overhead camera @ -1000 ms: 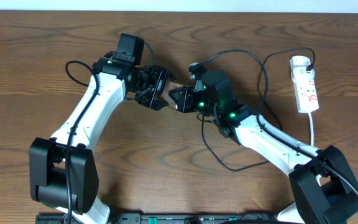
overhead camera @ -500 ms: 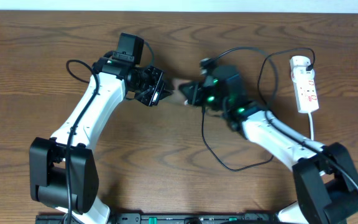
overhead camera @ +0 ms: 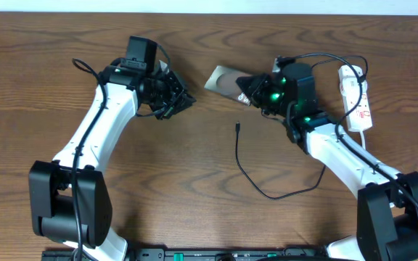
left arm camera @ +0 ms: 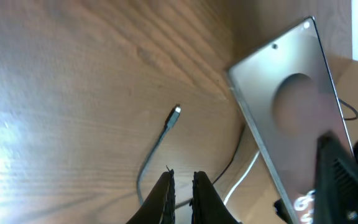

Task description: Plug charger to phone and switch on socket

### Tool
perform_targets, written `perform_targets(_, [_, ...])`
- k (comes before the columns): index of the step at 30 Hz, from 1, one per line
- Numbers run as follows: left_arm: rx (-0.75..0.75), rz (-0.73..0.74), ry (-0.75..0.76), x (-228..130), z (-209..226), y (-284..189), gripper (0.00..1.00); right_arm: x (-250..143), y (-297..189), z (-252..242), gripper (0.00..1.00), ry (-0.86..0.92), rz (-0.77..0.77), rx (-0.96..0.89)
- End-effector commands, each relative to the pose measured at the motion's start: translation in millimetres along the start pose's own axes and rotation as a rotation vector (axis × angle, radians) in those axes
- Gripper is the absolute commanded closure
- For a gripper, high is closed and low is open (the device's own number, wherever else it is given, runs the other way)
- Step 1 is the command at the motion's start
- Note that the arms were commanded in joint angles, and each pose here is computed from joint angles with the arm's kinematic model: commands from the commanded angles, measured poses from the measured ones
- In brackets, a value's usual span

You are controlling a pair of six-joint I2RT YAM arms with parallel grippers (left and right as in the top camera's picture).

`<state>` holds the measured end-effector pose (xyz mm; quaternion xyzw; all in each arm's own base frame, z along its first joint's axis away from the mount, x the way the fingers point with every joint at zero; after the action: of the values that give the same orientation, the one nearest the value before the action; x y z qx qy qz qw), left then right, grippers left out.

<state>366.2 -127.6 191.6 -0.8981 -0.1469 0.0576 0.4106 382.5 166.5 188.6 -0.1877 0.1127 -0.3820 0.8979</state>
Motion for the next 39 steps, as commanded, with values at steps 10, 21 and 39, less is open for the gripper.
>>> perform_targets(10, [-0.016, -0.015, 0.067, 3, -1, -5, 0.86, 11, -26, 44, 0.99, 0.438, -0.059, 0.156])
perform_targets(21, [-0.088, -0.008, -0.057, 6, -10, -5, 0.34, 16, -32, 42, 0.99, 0.455, -0.119, 0.142])
perform_targets(39, [-0.438, 0.12, -0.12, 9, -58, -18, 0.31, -21, -17, 57, 0.99, 0.401, -0.167, 0.202])
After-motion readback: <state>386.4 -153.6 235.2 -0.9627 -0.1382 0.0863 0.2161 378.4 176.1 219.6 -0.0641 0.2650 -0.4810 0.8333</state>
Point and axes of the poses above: each gripper's point midway between its finger pads, its own y axis out along the fingers, its own z axis along the line the jaws close on, x = y × z, the point moved 7 cm from there along -y, back along the fingers, and after that the axes turned 13 degrees about y, right-handed, at the moved point
